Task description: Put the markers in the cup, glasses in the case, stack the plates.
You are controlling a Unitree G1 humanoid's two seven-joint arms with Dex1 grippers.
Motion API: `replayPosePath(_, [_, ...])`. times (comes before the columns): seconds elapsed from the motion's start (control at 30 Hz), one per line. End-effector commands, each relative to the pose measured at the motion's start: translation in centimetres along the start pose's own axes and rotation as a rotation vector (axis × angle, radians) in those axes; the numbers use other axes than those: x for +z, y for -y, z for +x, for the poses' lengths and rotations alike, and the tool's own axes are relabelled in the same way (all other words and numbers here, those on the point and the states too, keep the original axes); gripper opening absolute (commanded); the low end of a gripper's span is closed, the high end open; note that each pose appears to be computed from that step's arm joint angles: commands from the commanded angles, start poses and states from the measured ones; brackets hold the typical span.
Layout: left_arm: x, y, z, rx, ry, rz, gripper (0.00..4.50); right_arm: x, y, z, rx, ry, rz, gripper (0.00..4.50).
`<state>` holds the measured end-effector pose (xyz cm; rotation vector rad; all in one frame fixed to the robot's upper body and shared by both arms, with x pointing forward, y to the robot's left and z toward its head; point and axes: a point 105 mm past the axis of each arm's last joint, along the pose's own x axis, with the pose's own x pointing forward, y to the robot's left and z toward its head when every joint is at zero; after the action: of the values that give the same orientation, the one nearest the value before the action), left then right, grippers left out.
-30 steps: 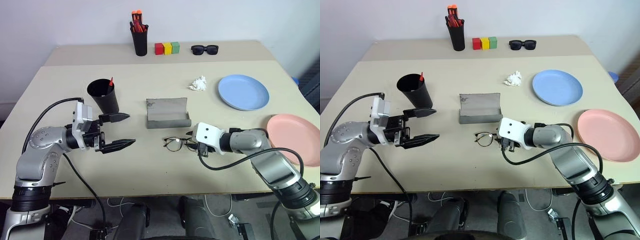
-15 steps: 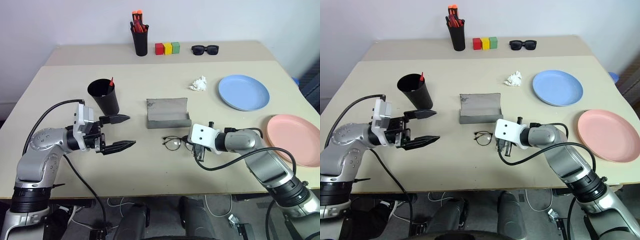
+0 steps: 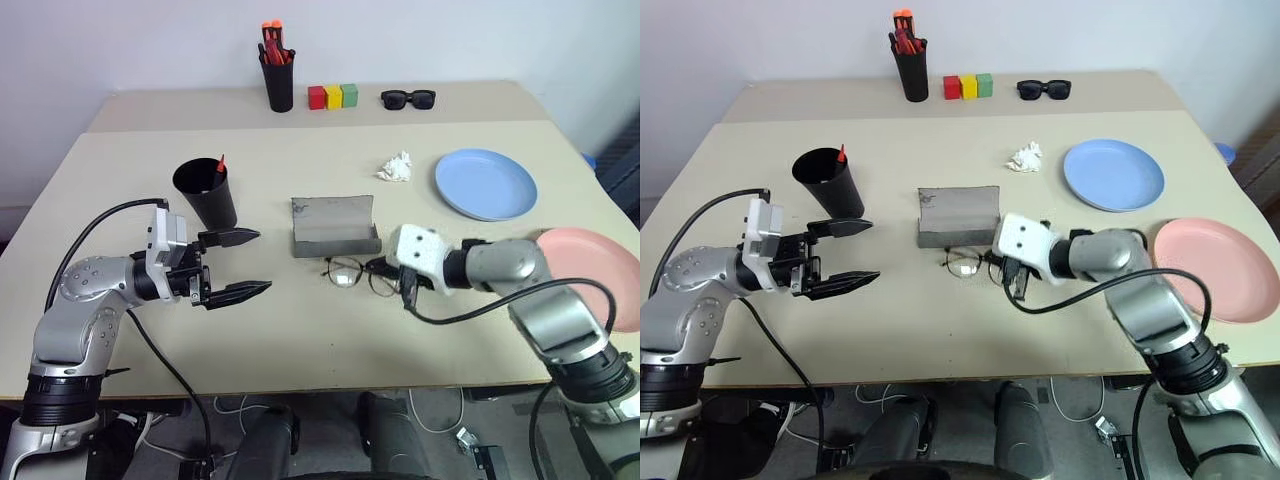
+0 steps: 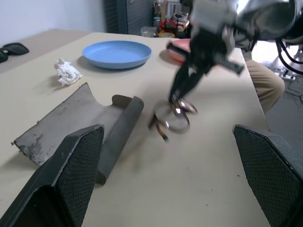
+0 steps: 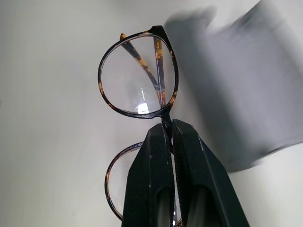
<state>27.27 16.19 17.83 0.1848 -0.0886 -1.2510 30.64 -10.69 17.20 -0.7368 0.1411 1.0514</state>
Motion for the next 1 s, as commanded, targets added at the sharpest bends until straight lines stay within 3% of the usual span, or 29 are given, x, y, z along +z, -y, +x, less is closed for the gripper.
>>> replayPosePath(0.03, [1.1, -0.6, -0.3, 0.015, 0.009, 0.059, 4.5, 3.6, 3.3, -0.6, -0.152, 0.14, -0.079, 0.07])
replayPosePath(0.3, [1.2, -0.8, -0.2, 0.032, 0.026, 0.071, 4.5, 4.1, 7.1, 2.6, -0.305, 0.145, -0.253, 0.07])
replayPosePath(0.43, [1.2, -0.7, -0.1, 0.04, 0.034, 0.07, 4.5, 4.5, 7.2, 5.3, -0.298, 0.175, -0.318, 0.07])
replayPosePath(0.67, [1.2, -0.5, -0.4, 0.055, 0.024, 0.078, 4.5, 1.4, 4.8, 9.0, -0.192, 0.11, -0.339, 0.07])
replayPosePath(0.83, [1.0, -0.3, -0.5, 0.062, 0.011, 0.069, 4.5, 0.0, 3.9, 9.2, -0.154, 0.08, -0.312, 0.07])
replayPosePath(1.0, [0.9, -0.3, -0.4, 0.06, 0.009, 0.07, 4.5, 0.2, 5.3, 7.8, -0.179, 0.052, -0.319, 0.07])
